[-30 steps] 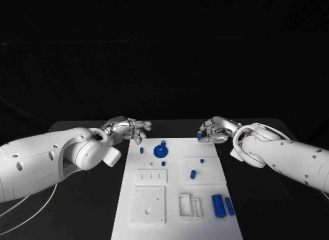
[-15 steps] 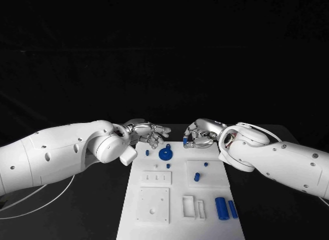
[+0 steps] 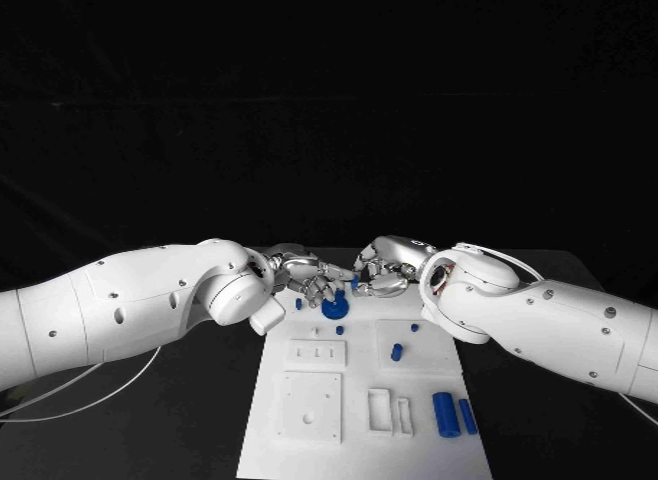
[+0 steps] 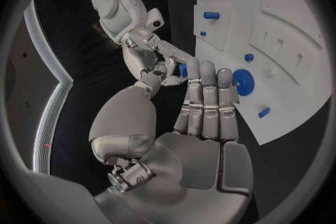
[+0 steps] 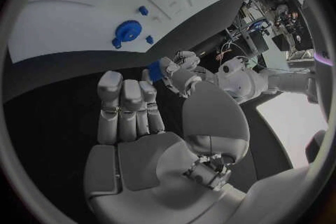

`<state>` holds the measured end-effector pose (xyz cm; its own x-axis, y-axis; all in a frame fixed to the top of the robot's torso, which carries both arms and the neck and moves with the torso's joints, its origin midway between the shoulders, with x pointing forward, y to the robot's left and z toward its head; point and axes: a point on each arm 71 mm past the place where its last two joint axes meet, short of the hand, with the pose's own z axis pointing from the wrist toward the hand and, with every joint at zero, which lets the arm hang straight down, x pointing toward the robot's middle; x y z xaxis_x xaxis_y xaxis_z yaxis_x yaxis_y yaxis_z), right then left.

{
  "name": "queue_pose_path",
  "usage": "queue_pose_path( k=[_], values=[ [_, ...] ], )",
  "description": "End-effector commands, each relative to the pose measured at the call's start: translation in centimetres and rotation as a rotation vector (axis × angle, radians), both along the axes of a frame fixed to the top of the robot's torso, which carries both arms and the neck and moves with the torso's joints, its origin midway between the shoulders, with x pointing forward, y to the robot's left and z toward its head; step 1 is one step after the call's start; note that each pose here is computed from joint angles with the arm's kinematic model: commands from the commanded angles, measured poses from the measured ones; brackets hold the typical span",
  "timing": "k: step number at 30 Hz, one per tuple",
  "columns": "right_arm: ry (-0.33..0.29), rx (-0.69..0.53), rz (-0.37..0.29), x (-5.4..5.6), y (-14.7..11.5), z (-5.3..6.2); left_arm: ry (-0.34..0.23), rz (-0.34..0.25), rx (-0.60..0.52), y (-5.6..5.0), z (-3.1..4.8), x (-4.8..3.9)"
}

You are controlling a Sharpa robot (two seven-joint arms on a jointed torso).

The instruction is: Assemble the parts on the task board

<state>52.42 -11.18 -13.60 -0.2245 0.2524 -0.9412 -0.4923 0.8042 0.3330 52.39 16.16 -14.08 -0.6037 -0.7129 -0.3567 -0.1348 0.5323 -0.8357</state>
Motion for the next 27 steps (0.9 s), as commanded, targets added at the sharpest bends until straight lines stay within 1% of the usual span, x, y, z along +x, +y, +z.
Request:
queue_pose_path(
  k=[1, 14, 19, 27],
  values=[
    [-0.007, -0.028, 0.0, -0.1, 0.4, 0.0, -0.004, -0.016, 0.053, -0.2, -0.11, -0.07],
    [-0.003, -0.044, 0.023, -0.5, 1.3, -0.1, -0.003, -0.025, 0.074, -0.9, -0.22, -0.01],
    [0.001, -0.053, 0.031, -0.6, 1.5, -0.2, -0.006, -0.017, 0.083, -1.0, -0.25, 0.13],
    [0.01, -0.061, 0.039, -0.7, 1.8, -0.4, -0.001, -0.027, 0.088, -1.1, -0.51, 0.11]
  ],
)
